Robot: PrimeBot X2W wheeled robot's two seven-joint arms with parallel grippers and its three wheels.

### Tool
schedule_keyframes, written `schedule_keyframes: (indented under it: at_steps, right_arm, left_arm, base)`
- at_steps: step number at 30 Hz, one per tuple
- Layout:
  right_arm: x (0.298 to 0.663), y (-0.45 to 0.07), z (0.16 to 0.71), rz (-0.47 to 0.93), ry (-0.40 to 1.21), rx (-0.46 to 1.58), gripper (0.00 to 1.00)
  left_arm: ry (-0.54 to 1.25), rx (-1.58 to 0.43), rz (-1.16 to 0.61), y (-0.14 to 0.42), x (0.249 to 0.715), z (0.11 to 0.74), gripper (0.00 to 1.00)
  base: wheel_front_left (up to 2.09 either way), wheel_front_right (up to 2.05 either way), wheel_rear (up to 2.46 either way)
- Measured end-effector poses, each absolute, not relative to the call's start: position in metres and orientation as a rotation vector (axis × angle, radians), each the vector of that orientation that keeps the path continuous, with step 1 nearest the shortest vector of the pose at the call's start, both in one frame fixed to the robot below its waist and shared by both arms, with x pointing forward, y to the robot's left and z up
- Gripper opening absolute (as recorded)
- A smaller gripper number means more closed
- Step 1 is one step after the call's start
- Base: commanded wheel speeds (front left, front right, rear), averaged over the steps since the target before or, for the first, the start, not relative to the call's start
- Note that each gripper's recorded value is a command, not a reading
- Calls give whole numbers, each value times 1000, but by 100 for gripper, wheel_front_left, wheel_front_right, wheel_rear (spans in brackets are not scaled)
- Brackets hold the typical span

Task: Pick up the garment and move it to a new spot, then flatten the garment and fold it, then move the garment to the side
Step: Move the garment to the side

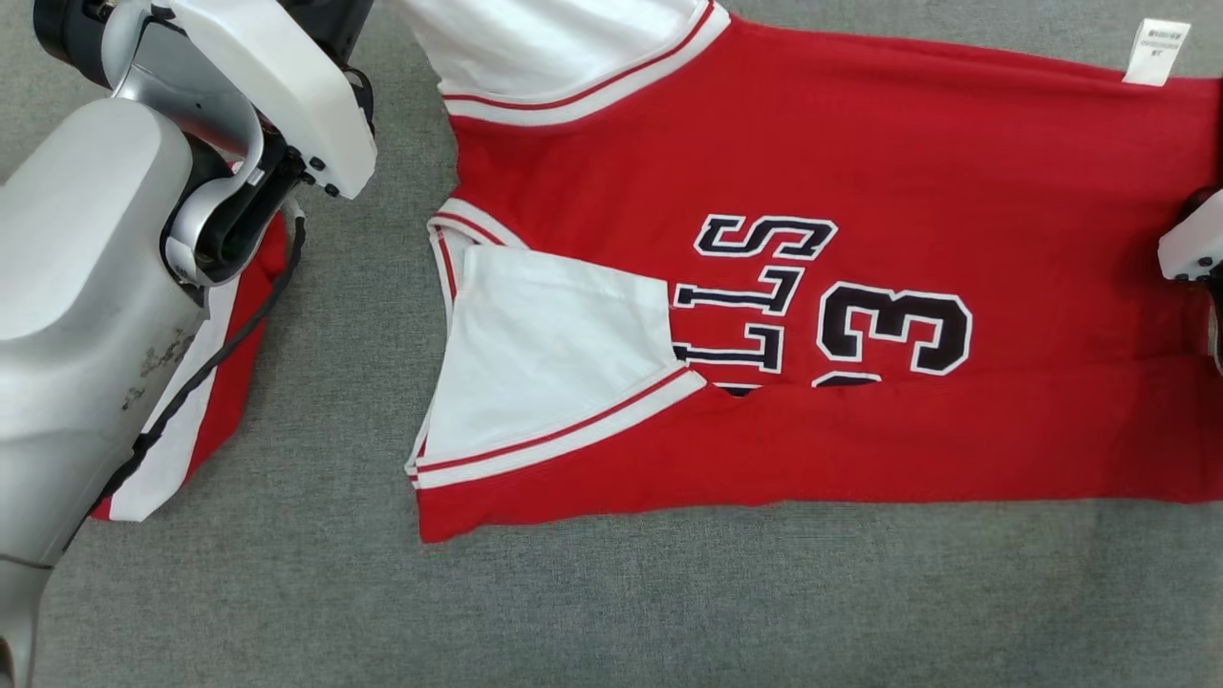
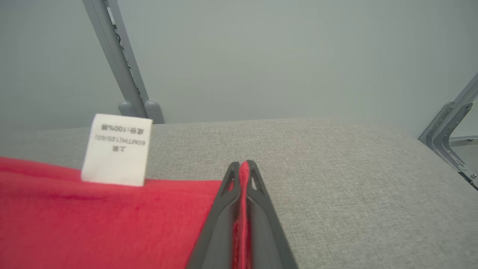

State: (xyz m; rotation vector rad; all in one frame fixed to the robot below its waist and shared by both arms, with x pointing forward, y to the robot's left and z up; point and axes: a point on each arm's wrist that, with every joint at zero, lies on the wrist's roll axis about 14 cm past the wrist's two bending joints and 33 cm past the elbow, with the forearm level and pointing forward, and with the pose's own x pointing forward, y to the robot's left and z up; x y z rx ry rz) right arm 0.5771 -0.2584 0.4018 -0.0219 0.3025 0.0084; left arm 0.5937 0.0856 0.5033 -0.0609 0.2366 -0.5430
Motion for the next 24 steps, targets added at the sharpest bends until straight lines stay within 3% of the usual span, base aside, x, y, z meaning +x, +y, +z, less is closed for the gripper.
schedule_keyframes:
  at_steps: [8,24]
  right_arm:
    - [574,-244,418,41,243,-17,0]
    - [507,-240,445,112,181,-30,0]
  left_arm:
    - [256,-48,-540,86,583,493,0]
    - [353,2,-632,94,494,495,0]
  base:
    - [0,0,0]
    - [0,0,0]
